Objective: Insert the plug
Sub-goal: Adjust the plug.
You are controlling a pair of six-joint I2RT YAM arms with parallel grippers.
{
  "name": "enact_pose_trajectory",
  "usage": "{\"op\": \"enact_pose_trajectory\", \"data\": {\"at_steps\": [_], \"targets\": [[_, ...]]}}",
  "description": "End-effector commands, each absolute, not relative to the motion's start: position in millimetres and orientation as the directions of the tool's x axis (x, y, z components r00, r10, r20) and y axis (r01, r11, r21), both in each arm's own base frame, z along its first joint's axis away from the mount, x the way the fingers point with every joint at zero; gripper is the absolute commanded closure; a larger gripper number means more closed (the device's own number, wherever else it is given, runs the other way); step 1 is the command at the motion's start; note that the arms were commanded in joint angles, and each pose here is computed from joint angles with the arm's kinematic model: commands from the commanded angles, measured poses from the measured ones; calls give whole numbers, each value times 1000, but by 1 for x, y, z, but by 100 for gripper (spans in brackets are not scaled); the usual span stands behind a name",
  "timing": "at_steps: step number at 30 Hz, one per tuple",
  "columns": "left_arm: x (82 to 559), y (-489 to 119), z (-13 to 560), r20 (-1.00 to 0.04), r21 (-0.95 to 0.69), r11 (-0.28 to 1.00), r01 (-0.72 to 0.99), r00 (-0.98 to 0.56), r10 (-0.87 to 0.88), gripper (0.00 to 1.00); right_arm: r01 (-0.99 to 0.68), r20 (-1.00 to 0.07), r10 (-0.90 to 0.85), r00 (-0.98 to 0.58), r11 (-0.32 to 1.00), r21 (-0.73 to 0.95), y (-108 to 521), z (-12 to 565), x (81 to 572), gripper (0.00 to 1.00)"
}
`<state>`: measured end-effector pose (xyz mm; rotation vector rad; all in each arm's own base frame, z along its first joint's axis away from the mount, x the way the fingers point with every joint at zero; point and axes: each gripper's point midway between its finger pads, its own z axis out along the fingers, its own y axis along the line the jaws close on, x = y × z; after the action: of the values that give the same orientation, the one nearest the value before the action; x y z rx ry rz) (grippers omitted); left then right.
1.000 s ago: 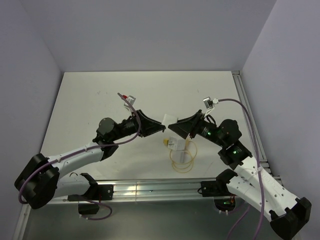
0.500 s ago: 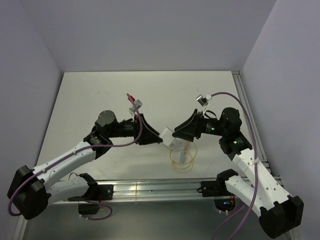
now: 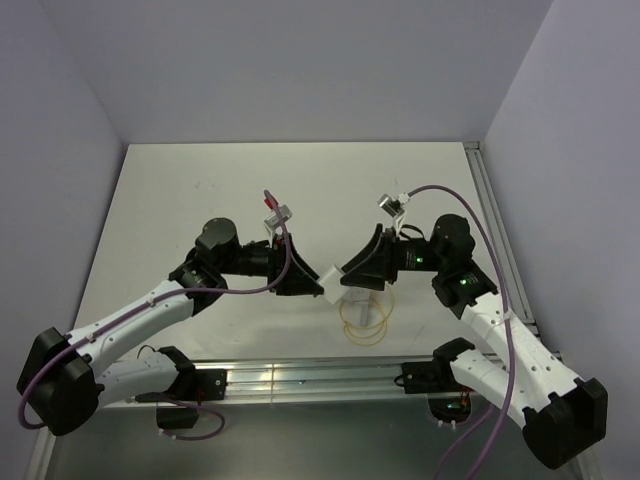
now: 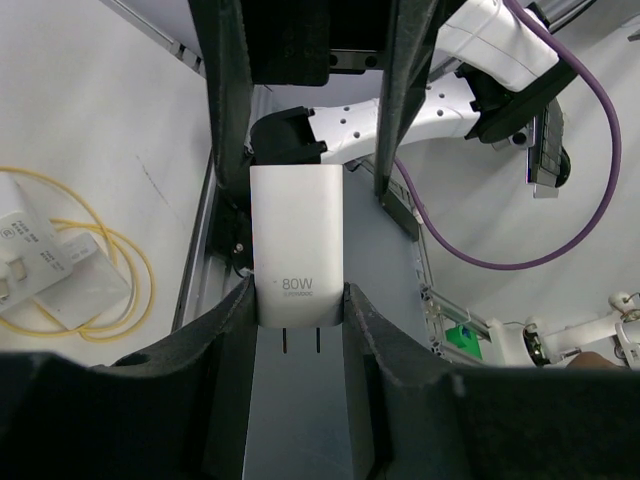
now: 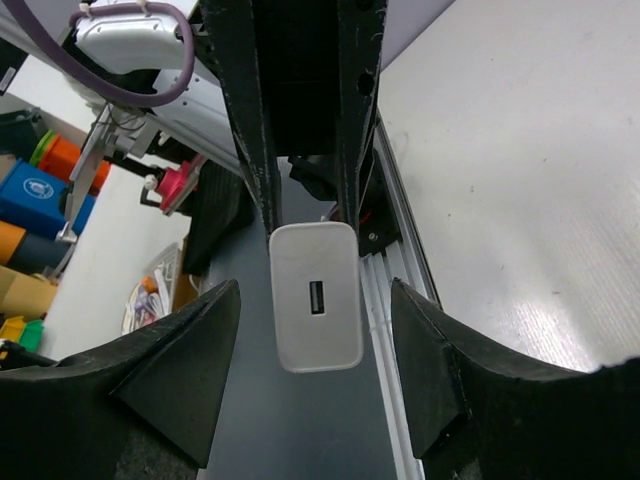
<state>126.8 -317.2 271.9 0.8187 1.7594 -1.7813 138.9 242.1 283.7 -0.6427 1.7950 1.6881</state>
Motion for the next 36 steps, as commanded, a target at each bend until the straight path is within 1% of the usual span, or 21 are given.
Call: {"op": "enact_pose_trajectory", "data": {"at_steps": [1, 7, 8, 10, 11, 13, 14, 16, 17, 18, 20, 22, 23, 24, 25, 26, 30, 32, 33, 35, 36], "targets": [[123, -317, 302, -790, -612, -118, 782, -612, 39, 99, -735, -736, 31, -677, 42, 677, 247, 296, 136, 32], [125, -318, 301, -790, -613, -104, 783, -612, 44, 99, -728, -728, -6, -686, 34, 685, 257, 291, 135, 37], [126, -317, 302, -791, -610, -96, 786, -610, 37, 99, -726, -728, 3, -686, 58, 685, 257, 289, 138, 37], [137, -317, 298, -798, -602, -22, 798, -602, 2, 99, -725, -732, 26, -680, 117, 678, 257, 290, 147, 35], [140, -314, 303, -814, -581, 4, 814, -580, -30, 99, -679, -709, 77, -701, 234, 696, 253, 283, 164, 30], [161, -308, 301, -840, -542, 135, 830, -533, -99, 99, -618, -689, 149, -709, 339, 709, 247, 289, 182, 24], [164, -303, 308, -860, -510, 170, 843, -495, -127, 99, -534, -639, 185, -746, 407, 741, 242, 280, 190, 22], [182, -292, 311, -892, -452, 295, 842, -417, -175, 99, -469, -615, 238, -752, 462, 753, 234, 288, 201, 21], [187, -289, 313, -901, -432, 324, 842, -390, -189, 99, -398, -570, 253, -782, 502, 768, 229, 280, 202, 19], [193, -284, 315, -918, -395, 363, 844, -342, -201, 99, -351, -561, 290, -775, 541, 764, 223, 278, 210, 18], [209, -274, 320, -931, -357, 463, 811, -269, -246, 99, -291, -515, 317, -796, 546, 786, 219, 282, 210, 13], [218, -269, 320, -958, -272, 553, 787, -169, -230, 99, -241, -464, 354, -812, 520, 819, 218, 286, 212, 12], [238, -255, 327, -960, -247, 670, 700, -85, -266, 99, -208, -420, 384, -822, 485, 850, 221, 292, 213, 11], [233, -260, 317, -979, -148, 699, 700, -3, -205, 100, -204, -412, 400, -819, 468, 860, 221, 299, 214, 9], [236, -258, 319, -980, -98, 740, 665, 65, -188, 99, -199, -407, 417, -813, 457, 867, 222, 305, 216, 8], [244, -248, 333, -970, 2, 813, 582, 198, -140, 100, -176, -388, 436, -812, 451, 875, 222, 308, 218, 8], [249, -262, 326, -949, 188, 857, 480, 313, 34, 100, -143, -383, 482, -788, 462, 875, 219, 335, 232, 8], [248, -261, 325, -916, 292, 866, 406, 380, 130, 100, -85, -334, 467, -819, 477, 875, 223, 328, 236, 10], [244, -258, 339, -895, 280, 883, 376, 434, 99, 100, -85, -334, 470, -817, 475, 876, 224, 339, 238, 11], [238, -268, 327, -858, 391, 858, 333, 470, 209, 100, -39, -287, 463, -839, 474, 880, 227, 335, 242, 13], [240, -264, 326, -853, 395, 873, 287, 466, 234, 100, -31, -278, 467, -840, 471, 882, 228, 338, 244, 14]]}}
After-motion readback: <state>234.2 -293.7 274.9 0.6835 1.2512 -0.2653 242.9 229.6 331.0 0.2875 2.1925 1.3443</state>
